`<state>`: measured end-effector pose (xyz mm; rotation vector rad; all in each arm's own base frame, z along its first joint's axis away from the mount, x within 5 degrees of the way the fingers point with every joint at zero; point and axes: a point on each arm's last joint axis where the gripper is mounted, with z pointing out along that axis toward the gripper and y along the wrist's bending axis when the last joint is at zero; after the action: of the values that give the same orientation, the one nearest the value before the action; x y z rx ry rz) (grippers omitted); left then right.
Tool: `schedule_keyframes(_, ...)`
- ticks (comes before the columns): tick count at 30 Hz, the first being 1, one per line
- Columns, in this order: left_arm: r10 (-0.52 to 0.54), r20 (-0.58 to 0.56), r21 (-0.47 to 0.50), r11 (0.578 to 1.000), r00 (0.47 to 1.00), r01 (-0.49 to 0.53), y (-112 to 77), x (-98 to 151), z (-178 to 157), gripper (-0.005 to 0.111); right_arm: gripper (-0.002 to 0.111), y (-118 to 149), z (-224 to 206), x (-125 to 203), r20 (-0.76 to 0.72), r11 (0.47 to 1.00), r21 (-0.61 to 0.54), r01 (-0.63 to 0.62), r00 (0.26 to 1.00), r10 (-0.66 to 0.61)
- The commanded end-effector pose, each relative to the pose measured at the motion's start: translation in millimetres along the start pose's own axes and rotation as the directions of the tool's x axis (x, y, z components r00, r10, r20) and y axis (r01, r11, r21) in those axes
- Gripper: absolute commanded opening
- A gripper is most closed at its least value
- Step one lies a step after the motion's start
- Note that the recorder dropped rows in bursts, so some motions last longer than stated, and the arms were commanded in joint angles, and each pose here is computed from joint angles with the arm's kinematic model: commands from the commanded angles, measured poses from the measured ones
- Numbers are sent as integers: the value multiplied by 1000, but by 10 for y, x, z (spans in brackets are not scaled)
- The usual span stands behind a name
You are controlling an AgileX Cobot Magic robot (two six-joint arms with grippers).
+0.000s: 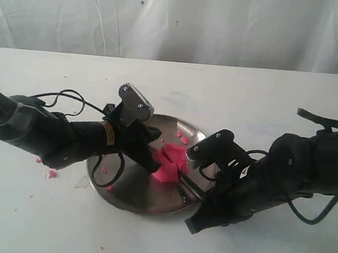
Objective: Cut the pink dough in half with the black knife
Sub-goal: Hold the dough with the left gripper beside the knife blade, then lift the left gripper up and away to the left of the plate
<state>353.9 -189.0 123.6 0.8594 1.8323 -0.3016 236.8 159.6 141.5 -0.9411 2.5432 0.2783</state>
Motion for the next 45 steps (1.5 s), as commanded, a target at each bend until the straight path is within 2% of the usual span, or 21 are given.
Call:
schedule_keyframes(1, 76, 114, -45, 996, 991, -72, 94, -469, -264, 0, 0, 2, 3, 8, -14, 1000, -7, 10, 1000, -10)
schedule_keyframes(4, 98, 165, -80, 993, 981, -86, 144, -749, -483, 0, 0, 2, 3, 8, -14, 1000, -7, 10, 1000, -10)
schedule_keyframes(7, 115, 149, -119, 988, 982, -98, 193, -960, -730, 0, 0, 2, 3, 8, -14, 1000, -7, 10, 1000, -10)
schedule_keyframes(9, 117, 85, -148, 984, 990, -103, 227, -1048, -912, 0, 0, 2, 3, 8, -14, 1000, -7, 10, 1000, -10)
schedule_keyframes(12, 88, -112, -186, 977, 990, -108, 275, -1039, -1177, 0, 0, 2, 3, 8, -14, 1000, -7, 10, 1000, -10)
schedule_keyframes(15, -9, -332, -225, 972, 943, -70, 299, -943, -1444, 0, 0, 1, 3, 6, -11, 1000, -5, 10, 1000, -10)
schedule_keyframes(18, -184, -550, -252, 966, 815, 49, 237, -775, -1687, 0, 0, -2, 3, 1, -6, 1000, -2, 10, 1000, -10)
schedule_keyframes(19, -231, -642, -256, 963, 731, 80, 196, -692, -1770, 0, 0, -2, 3, 1, -6, 1000, -2, 10, 1000, -10)
schedule_keyframes(22, -304, -788, -241, 953, 536, 186, 41, -507, -1907, 0, 0, -1, 3, 3, -9, 1000, -3, 11, 1000, -12)
schedule_keyframes(23, -304, -811, -227, 951, 499, 211, -6, -454, -1926, 0, 0, -1, 3, 3, -9, 1000, -3, 11, 1000, -12)
schedule_keyframes(25, -244, -852, -141, 959, 464, 245, -114, -334, -1942, 0, 0, 1, 3, 6, -12, 1000, -5, 11, 1000, -12)
schedule_keyframes(27, -203, -870, -81, 958, 450, 275, -202, -220, -1948, 0, 0, 1, 3, 8, -14, 1000, -6, 14, 1000, -14)
schedule_keyframes(31, -263, -843, -92, 930, 470, 355, -319, -37, -1903, 0, 0, 1, 3, 8, -14, 1000, -6, 20, 1000, -20)
schedule_keyframes(36, -351, -811, -107, 876, 468, 471, -397, -63, -1864, 0, 0, 1, 3, 11, -16, 1000, -6, 29, 999, -29)
schedule_keyframes(40, -294, -796, -35, 895, 529, 445, -400, -86, -1837, 0, 0, 6, 2, 40, -48, 998, -14, 62, 997, -62)
schedule_keyframes(45, -308, -789, -30, 883, 532, 468, -417, -102, -1829, 0, 0, 47, -8, 128, -141, 995, -66, 69, 987, -77)
